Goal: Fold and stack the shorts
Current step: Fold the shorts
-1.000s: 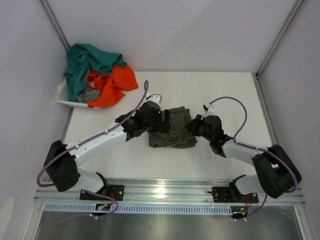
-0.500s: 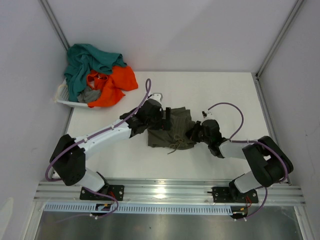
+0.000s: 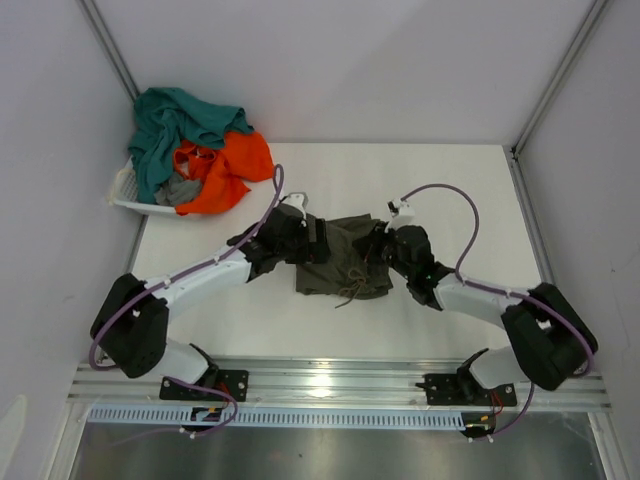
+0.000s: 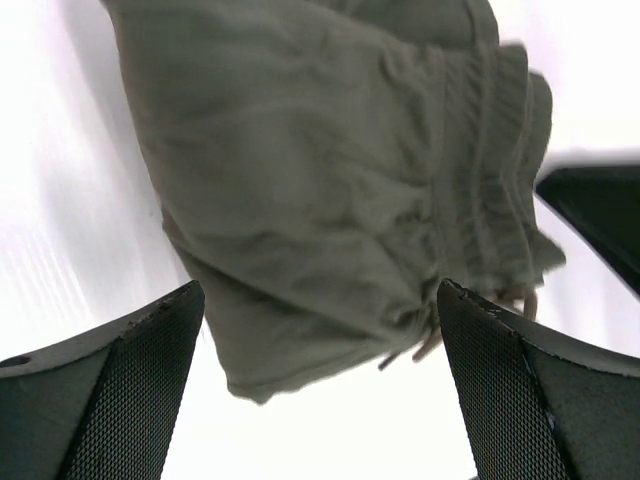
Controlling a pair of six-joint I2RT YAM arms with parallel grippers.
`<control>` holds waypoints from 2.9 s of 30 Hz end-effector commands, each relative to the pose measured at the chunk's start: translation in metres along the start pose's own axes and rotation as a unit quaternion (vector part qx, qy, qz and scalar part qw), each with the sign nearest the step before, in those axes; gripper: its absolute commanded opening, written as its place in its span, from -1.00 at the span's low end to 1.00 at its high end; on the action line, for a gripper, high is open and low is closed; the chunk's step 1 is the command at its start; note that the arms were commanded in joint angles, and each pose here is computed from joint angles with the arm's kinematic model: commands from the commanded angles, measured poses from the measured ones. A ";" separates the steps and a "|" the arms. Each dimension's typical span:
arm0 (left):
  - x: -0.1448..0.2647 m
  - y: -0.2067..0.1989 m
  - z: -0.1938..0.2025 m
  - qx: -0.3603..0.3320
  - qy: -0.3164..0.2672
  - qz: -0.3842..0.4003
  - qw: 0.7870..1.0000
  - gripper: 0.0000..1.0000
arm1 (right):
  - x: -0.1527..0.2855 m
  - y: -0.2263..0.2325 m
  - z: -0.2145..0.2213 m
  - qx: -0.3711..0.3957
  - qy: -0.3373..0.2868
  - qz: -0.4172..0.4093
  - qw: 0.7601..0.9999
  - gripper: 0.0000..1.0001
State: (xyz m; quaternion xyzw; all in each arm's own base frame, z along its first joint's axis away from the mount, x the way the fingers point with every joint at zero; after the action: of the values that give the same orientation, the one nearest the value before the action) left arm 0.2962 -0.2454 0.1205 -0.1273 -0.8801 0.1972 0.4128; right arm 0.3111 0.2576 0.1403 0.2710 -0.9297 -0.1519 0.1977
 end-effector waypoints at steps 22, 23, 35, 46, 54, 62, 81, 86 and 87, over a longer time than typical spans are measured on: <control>0.011 0.029 0.037 0.003 -0.053 0.034 0.998 0.93 | -0.066 -0.018 -0.006 -0.036 0.039 -0.039 0.998 -0.23; 0.014 0.030 0.038 0.002 -0.063 0.037 0.997 0.93 | -0.068 -0.009 -0.010 -0.015 0.044 -0.045 0.998 -0.20; 0.028 0.085 0.060 0.035 -0.126 -0.027 0.991 0.52 | -0.132 0.041 -0.023 0.159 0.126 -0.008 0.979 0.22; 0.021 0.084 0.062 -0.002 -0.151 0.014 0.988 0.65 | -0.171 0.032 -0.002 0.223 0.152 0.077 0.960 0.27; 0.014 0.062 0.061 -0.064 -0.151 0.074 0.984 0.52 | -0.185 0.030 0.004 0.226 0.152 0.083 0.959 0.19; 0.005 0.054 0.058 -0.097 -0.163 0.095 0.977 0.45 | -0.188 0.035 0.002 0.232 0.146 0.071 0.959 0.17; -0.022 0.041 0.060 -0.151 -0.174 0.090 0.969 -0.84 | -0.196 0.039 0.001 0.238 0.146 0.062 0.958 -0.77; -0.020 0.033 0.060 -0.171 -0.197 0.086 0.962 -0.99 | -0.200 0.037 -0.001 0.233 0.140 0.066 0.960 -1.00; -0.019 0.033 0.063 -0.175 -0.198 0.085 0.961 -0.99 | -0.201 0.035 -0.004 0.230 0.136 0.068 0.961 -1.00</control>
State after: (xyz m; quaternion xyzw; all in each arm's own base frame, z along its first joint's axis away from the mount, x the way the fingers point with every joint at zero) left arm 0.2522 -0.2245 0.0309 -0.2212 -0.9410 0.0880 0.2407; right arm 0.4373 0.3914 0.0829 0.2681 -0.9083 0.1296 0.2937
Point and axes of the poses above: each gripper's point midway between its finger pads, its own x axis back along the fingers, its own y axis along the line the jaws close on, z = x × y, the point moved 1 cm from there along x, back along the fingers, and after that the axes turned 11 degrees about x, right-handed, at the moved point
